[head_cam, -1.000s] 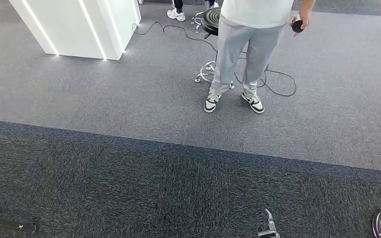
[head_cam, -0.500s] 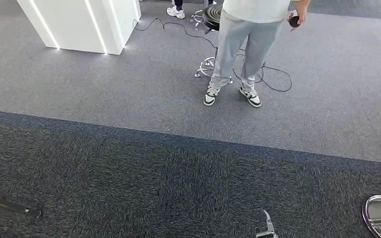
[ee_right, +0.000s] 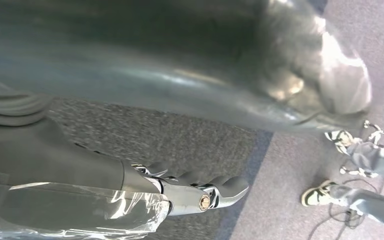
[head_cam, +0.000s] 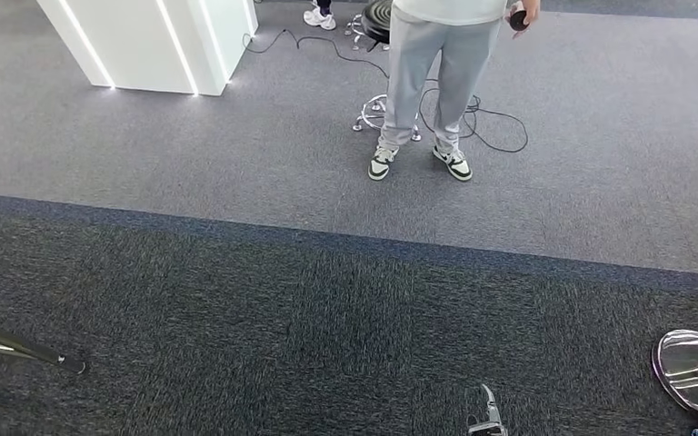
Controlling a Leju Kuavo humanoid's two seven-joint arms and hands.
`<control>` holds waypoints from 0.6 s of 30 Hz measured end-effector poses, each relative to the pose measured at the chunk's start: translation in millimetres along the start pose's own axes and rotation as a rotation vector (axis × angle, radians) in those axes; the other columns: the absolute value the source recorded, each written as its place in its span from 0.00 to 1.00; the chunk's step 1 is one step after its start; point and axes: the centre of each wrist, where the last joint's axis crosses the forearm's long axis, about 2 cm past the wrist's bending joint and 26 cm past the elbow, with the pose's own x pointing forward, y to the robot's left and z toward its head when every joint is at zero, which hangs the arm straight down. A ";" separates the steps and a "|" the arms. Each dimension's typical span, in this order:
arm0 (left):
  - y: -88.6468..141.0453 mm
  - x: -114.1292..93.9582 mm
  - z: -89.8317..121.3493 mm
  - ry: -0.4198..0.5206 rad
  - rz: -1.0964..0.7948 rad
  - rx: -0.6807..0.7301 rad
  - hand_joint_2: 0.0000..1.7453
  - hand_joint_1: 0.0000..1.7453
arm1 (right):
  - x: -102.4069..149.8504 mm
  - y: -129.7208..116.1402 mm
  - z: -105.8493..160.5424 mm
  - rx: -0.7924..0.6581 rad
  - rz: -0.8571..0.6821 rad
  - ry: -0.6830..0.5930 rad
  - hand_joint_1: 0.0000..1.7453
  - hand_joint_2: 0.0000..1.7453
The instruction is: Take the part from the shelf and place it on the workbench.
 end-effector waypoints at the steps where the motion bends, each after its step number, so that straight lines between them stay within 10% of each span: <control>1: 0.1 0.2 -0.1 -0.001 -0.001 -0.001 0.00 0.00 | -0.2 0.1 0.2 0.000 0.000 0.001 0.00 0.00; 18: 0.1 1.3 -0.8 0.032 0.001 -0.008 0.00 0.00 | -1.5 3.4 1.7 0.000 -0.042 0.024 0.00 0.00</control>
